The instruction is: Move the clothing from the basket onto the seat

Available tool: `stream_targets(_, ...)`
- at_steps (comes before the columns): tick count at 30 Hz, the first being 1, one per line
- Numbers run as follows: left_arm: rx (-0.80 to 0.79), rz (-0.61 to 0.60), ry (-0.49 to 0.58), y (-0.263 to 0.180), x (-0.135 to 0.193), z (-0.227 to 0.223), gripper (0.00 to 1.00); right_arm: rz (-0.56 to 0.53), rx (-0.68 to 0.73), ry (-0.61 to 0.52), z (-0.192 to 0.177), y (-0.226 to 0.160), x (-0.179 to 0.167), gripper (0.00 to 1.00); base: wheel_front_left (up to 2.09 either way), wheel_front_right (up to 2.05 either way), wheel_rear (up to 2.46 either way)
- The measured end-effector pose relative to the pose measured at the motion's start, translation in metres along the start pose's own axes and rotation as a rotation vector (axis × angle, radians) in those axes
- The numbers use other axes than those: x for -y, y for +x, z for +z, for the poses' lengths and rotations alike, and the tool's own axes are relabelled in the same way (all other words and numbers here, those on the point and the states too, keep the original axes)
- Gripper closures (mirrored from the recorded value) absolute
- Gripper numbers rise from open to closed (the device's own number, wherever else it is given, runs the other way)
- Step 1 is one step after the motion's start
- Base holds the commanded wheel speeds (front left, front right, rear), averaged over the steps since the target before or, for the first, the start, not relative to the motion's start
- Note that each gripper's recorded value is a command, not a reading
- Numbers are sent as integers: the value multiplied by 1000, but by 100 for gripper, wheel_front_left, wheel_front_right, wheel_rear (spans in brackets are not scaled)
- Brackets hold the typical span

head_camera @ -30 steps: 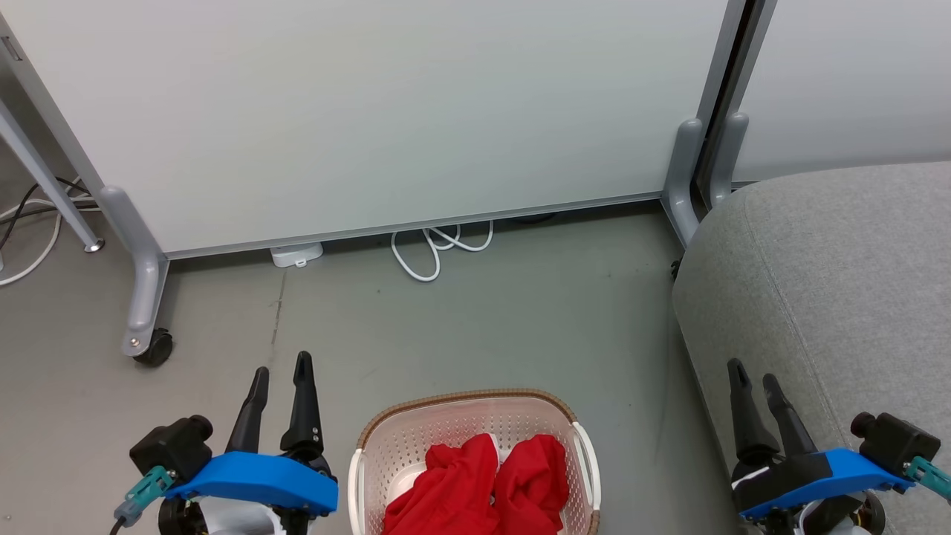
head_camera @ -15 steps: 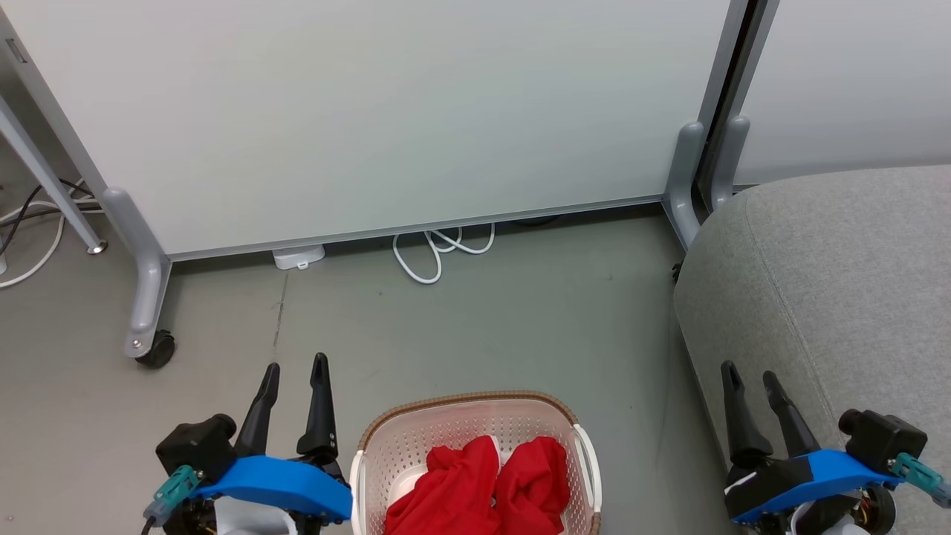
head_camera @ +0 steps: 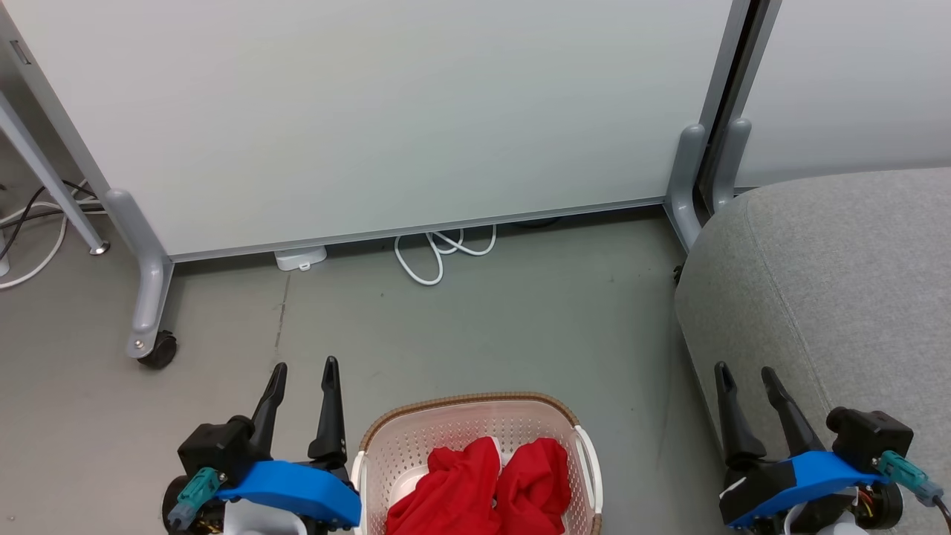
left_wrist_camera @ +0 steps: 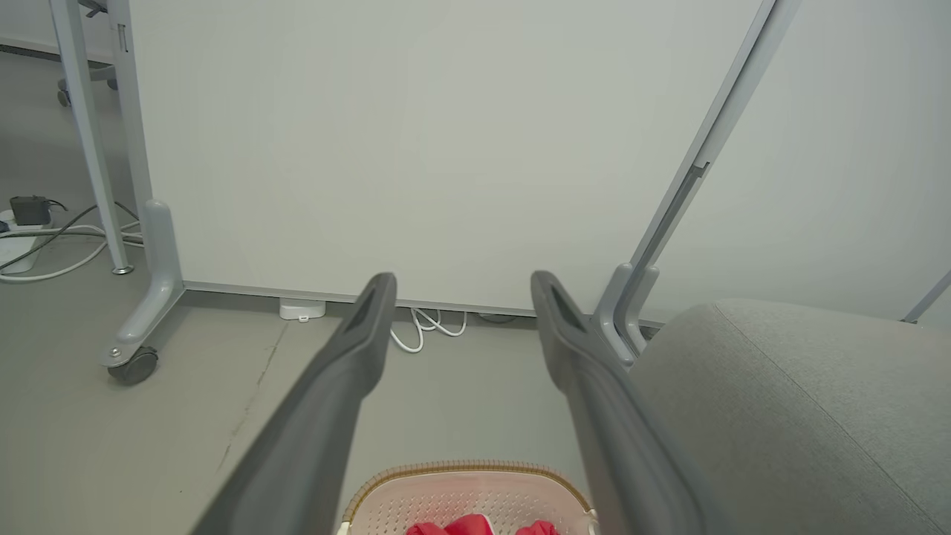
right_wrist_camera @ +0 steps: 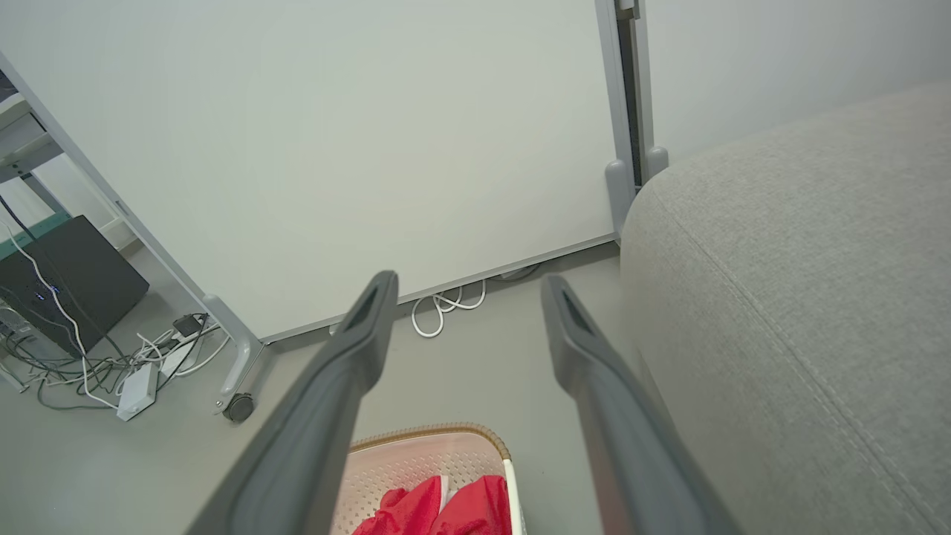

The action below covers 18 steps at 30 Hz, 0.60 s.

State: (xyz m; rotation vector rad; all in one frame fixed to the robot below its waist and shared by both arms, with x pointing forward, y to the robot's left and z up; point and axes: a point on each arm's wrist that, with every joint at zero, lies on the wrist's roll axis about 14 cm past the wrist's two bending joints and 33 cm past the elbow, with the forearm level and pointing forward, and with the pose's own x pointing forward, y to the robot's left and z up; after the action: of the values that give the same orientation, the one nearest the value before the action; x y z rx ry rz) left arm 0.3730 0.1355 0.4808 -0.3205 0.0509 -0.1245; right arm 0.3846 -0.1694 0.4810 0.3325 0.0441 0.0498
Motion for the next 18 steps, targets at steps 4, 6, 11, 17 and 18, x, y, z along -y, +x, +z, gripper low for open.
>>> stream_targets(4,0,-6,22,0,1,-1,0,5,-2,-28,-1,0,-1,0,0,0,0)
stream_targets(6,6,-5,21,0,1,0,0,8,2,-43,0,0,-1,0,0,0,0)
stream_targets(11,12,-13,30,0,3,0,0,19,11,-81,3,2,-3,0,0,0,0)
stream_targets(17,15,-20,57,1,5,0,0,32,12,-128,2,3,-5,0,0,0,0)
stream_targets(18,19,-22,61,1,6,1,0,34,12,-136,2,3,-6,0,0,0,0)
